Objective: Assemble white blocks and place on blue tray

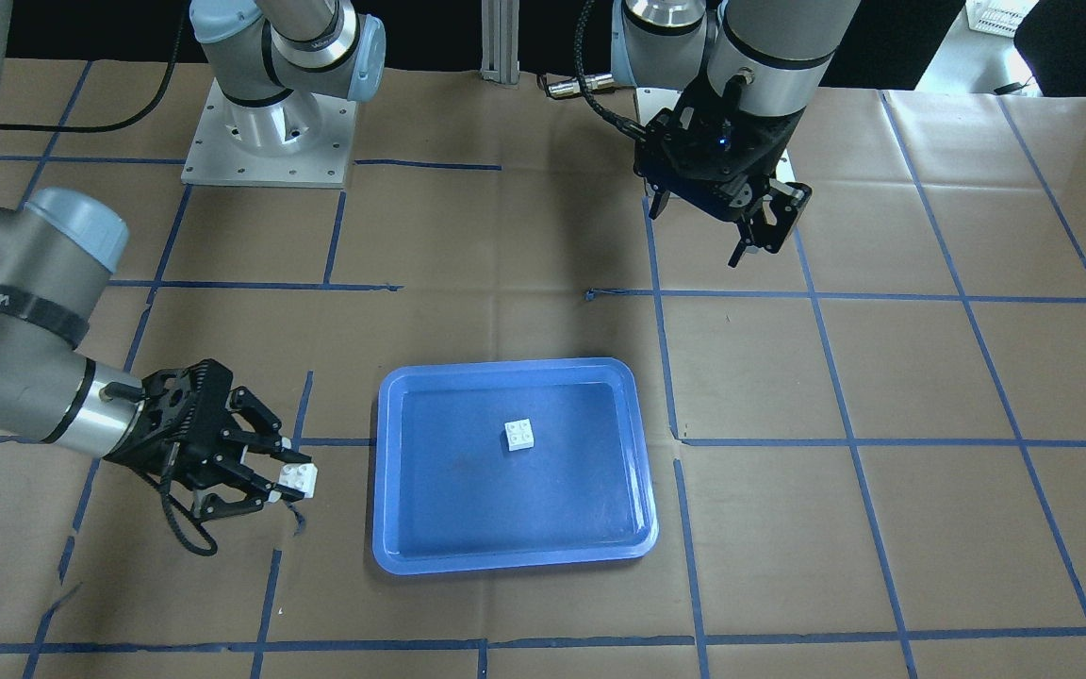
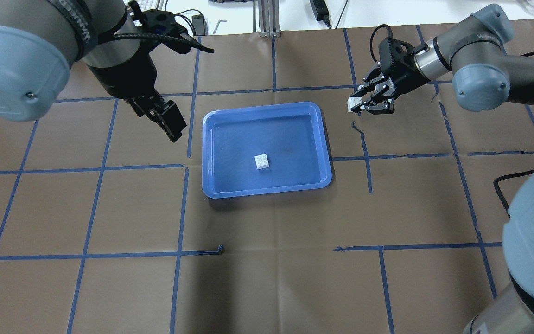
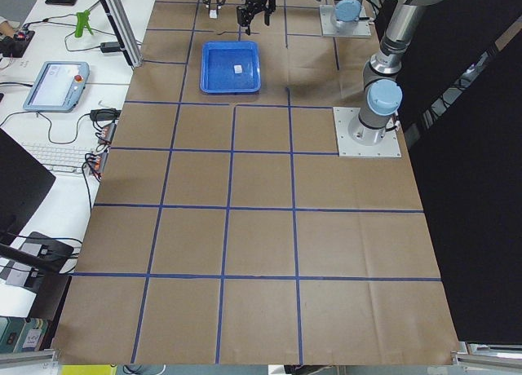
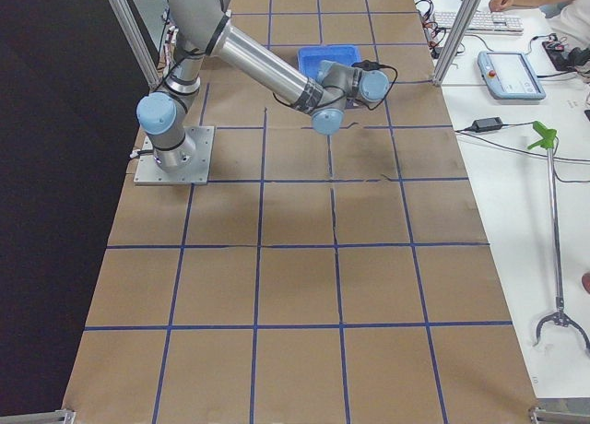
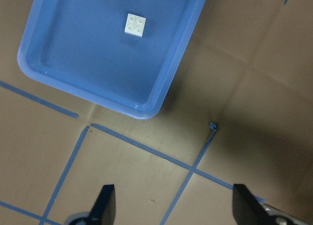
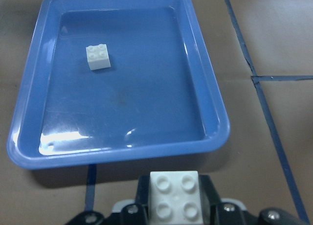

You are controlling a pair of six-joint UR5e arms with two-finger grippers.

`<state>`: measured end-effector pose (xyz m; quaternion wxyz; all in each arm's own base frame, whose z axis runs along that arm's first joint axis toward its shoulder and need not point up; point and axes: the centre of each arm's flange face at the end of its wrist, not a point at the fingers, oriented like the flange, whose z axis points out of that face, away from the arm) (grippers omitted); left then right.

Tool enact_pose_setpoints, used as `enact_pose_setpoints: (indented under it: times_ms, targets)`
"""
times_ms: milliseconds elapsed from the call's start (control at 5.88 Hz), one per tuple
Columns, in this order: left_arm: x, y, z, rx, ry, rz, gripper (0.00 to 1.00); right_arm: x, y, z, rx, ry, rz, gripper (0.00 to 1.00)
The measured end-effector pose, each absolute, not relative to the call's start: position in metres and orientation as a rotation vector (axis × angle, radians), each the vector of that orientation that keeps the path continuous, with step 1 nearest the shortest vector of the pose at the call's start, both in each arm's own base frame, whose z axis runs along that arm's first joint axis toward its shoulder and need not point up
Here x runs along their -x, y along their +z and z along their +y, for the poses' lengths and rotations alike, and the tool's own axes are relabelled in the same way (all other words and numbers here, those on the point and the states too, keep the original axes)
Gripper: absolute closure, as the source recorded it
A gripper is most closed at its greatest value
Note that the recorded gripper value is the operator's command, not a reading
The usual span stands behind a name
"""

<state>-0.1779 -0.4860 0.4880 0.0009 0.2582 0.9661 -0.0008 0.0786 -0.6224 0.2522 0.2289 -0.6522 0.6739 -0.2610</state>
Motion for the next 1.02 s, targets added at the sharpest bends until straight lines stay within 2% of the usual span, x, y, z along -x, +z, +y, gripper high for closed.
enact_pose_setpoints:
  times_ms: [340,511,1021]
  targets:
    - [0.168,0.495,-0.493,-0.136,-0.154,3.137,0.02,-0.151,0.24,-0.588,1.737,-0.776,1.914,0.76]
    - [0.168,0.5,-0.49,0.046,-0.19,3.148,0.02,-0.188,0.232,-0.572,1.704,-0.812,1.939,0.76]
    - [0.168,0.503,-0.489,0.201,-0.218,3.154,0.02,-0.245,0.181,-0.557,1.689,-0.863,1.942,0.76]
